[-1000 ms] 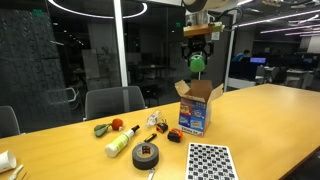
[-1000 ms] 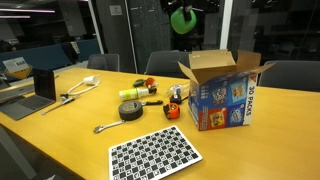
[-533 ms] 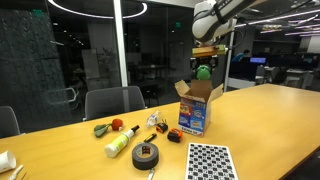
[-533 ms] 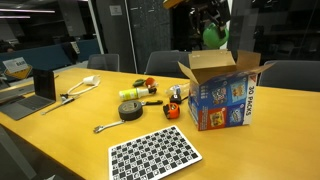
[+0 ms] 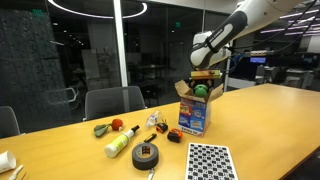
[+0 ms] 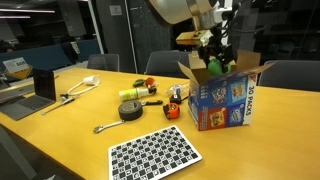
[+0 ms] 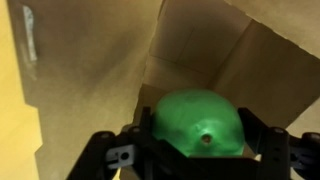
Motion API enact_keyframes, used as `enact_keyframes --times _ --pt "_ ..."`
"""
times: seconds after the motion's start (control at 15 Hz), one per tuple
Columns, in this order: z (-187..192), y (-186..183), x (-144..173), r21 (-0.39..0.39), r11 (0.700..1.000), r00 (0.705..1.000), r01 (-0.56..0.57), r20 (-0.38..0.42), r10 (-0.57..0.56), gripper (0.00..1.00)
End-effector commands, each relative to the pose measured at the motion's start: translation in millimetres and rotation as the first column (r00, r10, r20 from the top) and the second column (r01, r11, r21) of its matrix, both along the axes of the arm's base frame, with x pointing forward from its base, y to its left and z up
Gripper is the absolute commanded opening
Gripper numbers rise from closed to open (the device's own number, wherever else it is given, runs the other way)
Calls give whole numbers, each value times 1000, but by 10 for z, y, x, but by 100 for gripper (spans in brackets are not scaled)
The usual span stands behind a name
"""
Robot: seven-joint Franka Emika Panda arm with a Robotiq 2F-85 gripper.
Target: Put the green plushy in the box
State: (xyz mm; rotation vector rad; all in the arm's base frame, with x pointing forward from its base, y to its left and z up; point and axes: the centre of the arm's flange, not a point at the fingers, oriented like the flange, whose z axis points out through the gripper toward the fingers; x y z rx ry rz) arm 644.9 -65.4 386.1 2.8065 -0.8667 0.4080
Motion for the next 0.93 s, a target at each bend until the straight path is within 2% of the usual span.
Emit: enact_keyframes --times 0.0,0.27,0.4,0.67,0.87 --pt "-121 -36 129 37 999 1000 -9 -5 9 100" --pt "-174 -23 134 56 998 999 -2 -34 4 100" --pt "-34 -14 143 42 999 999 -3 -40 4 100" --pt "807 85 68 -34 999 999 -10 -38 8 100" --pt "1467 304 -170 -77 997 999 -33 -34 30 100"
